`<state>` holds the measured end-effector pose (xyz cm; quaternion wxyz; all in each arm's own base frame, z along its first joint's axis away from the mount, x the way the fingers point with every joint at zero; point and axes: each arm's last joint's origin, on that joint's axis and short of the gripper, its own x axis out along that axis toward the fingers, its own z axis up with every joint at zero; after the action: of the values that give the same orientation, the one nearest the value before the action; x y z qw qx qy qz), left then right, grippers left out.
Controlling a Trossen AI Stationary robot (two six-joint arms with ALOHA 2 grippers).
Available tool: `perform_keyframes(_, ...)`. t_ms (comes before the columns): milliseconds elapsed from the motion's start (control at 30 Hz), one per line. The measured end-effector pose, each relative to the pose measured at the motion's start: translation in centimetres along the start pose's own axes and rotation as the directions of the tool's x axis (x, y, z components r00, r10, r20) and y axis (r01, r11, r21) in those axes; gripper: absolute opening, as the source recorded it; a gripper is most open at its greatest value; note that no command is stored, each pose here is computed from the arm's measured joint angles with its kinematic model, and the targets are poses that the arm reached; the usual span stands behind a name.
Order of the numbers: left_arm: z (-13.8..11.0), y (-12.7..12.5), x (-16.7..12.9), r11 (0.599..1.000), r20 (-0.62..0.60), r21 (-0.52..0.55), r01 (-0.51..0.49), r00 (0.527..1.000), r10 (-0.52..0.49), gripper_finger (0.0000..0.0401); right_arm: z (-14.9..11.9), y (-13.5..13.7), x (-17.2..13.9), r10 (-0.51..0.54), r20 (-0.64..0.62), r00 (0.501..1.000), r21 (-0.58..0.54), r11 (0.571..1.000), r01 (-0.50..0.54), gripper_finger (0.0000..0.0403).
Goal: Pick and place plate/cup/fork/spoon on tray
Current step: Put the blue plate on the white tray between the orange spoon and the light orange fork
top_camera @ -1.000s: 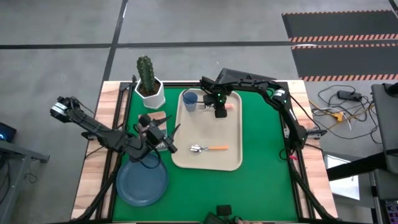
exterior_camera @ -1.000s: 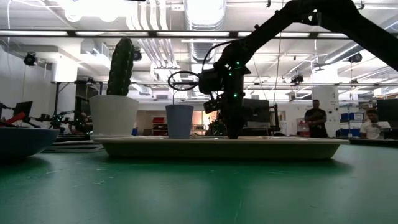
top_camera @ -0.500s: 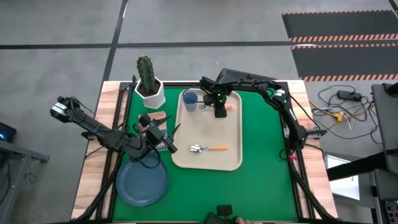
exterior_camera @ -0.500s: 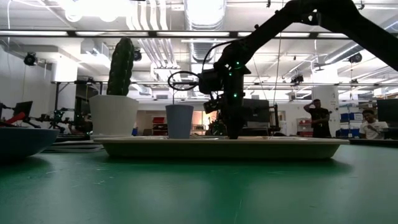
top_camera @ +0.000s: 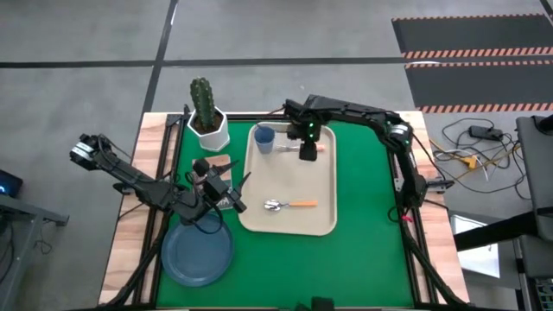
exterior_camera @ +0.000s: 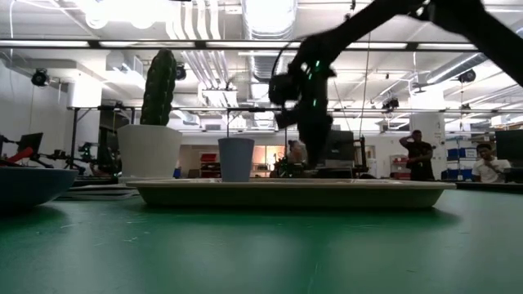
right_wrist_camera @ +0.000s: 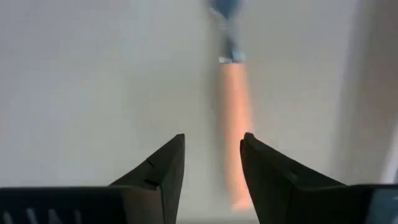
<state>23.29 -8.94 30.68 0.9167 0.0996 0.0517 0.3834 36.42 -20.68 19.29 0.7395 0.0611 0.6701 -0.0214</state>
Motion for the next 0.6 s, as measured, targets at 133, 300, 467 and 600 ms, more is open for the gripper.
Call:
perform_keyframes(133,-0.3,-0.2,0.0,1.0,-0.004,0.013,0.002,1.0,-0.002,0.0197,-0.9,2.6,-3.1,0.19,0.141,0.972,0.041,0.98,-0.197,0.0133)
perform_keyframes(300,-0.6,-0.9,0.0,1.0,-0.006,0.003,0.02,1.0,-0.02,0.0197,-2.3,7.6,-6.5,0.195,0.357,0.914,-0.054,0.981,-0.188,0.012)
perform_keyframes(467,-1.1,-1.8,-0.2,0.983,-0.001,-0.136,0.12,0.993,-0.122,0.0197,-4.6,12.7,-7.2,0.218,0.524,0.823,-0.154,0.975,-0.161,0.0111)
perform_keyframes(600,-1.6,-3.2,-0.6,0.93,0.001,-0.235,0.284,0.957,-0.292,0.0197,-6.7,16.0,-6.8,0.251,0.61,0.752,-0.224,0.964,-0.141,0.0104)
